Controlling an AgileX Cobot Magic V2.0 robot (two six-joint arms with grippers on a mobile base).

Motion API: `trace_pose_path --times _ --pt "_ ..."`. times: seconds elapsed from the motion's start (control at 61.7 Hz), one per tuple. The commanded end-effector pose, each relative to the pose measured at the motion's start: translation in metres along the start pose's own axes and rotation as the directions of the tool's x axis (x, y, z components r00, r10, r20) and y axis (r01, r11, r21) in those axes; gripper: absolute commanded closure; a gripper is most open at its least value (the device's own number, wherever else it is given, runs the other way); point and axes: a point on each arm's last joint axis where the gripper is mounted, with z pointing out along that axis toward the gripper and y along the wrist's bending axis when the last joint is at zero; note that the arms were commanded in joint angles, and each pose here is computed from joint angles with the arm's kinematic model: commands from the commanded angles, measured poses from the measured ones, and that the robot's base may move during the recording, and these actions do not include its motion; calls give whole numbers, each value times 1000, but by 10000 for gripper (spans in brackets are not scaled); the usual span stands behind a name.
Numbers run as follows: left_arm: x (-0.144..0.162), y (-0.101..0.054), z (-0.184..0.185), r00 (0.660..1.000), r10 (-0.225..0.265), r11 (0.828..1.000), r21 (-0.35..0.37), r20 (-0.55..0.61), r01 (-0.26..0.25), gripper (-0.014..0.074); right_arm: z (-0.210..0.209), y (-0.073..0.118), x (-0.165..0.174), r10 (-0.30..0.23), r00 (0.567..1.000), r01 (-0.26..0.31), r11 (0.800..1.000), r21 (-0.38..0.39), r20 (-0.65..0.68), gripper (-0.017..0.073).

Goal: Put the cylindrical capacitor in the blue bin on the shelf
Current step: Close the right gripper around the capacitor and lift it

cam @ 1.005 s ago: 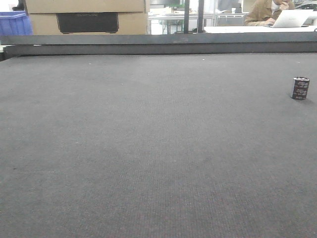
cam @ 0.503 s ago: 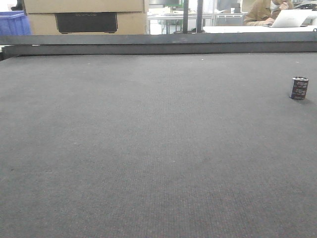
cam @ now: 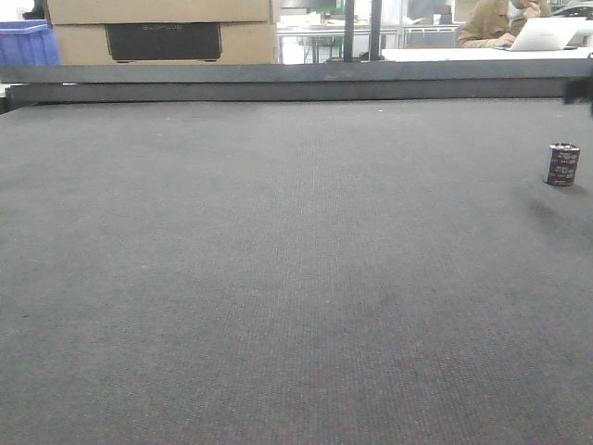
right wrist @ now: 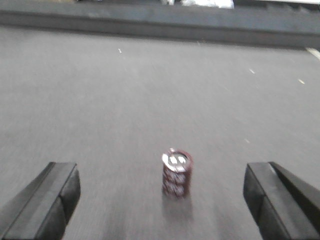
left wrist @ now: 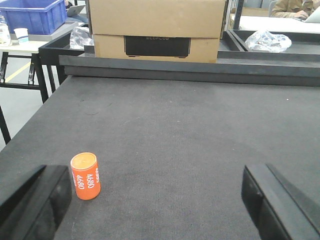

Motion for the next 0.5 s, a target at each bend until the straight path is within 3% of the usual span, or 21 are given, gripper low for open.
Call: trace_pose_path --times 0.0,0.178,0.486 --pt "-4 -1 -1 1000 -11 1000 14 26 11 -6 16 -1 9 3 995 -4 1000 7 101 -10" --pt "-4 -1 -1 1000 -11 1000 14 26 11 -6 56 -8 34 51 997 -56 995 85 55 -10" --pt "-4 -1 -1 1000 -11 1000 14 26 11 -6 102 -11 49 62 998 -64 993 97 23 -10"
